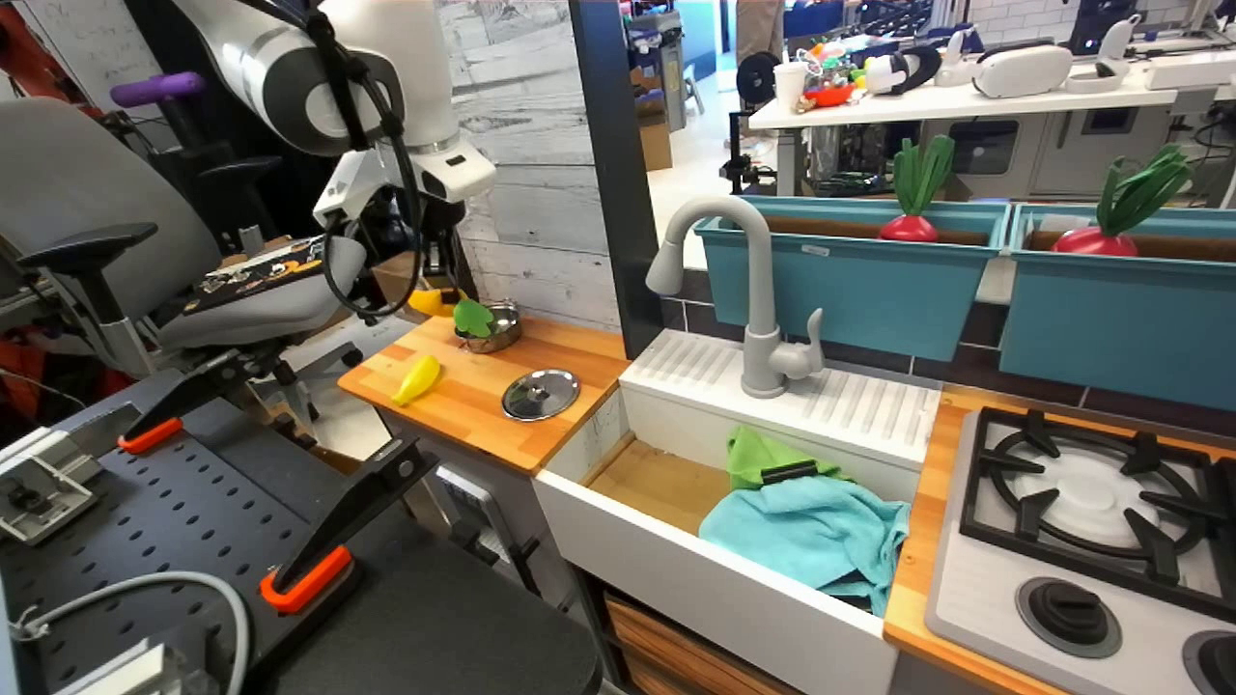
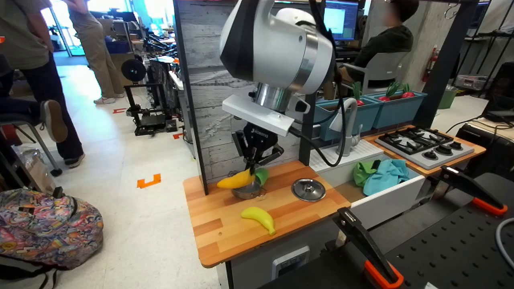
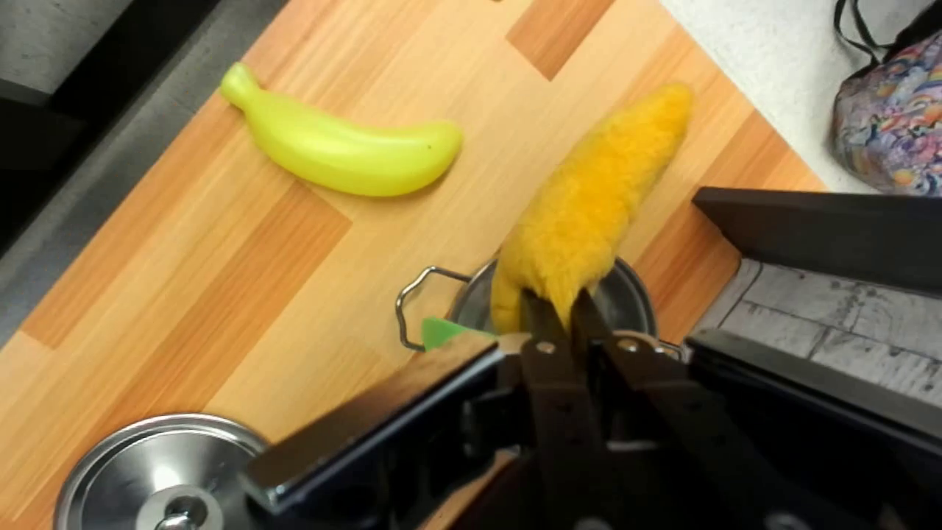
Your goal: Pick up the carrot plush toy and put it on the counter
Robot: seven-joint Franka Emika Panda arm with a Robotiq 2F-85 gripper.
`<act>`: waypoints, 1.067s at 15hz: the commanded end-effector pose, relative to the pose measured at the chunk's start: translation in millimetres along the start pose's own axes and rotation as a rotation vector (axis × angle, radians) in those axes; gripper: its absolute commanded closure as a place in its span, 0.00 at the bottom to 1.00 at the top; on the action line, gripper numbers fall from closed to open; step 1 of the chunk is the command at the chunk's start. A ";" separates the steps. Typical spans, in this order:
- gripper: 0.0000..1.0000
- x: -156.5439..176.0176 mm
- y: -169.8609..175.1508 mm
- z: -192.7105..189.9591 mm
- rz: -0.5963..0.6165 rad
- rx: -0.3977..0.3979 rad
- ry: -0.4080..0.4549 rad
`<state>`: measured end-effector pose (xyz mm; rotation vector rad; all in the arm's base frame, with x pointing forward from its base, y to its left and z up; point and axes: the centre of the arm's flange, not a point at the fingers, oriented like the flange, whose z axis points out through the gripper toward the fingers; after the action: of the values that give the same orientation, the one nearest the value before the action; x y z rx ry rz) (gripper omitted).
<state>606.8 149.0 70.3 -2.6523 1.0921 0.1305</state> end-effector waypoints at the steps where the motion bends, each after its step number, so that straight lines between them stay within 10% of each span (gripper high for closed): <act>1: 0.98 -12.7 44.8 -33.8 -0.062 0.009 0.014; 16: 0.98 28.2 127.5 27.9 -0.098 -0.097 -0.012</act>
<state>536.4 52.7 20.5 -2.7637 0.9916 0.2244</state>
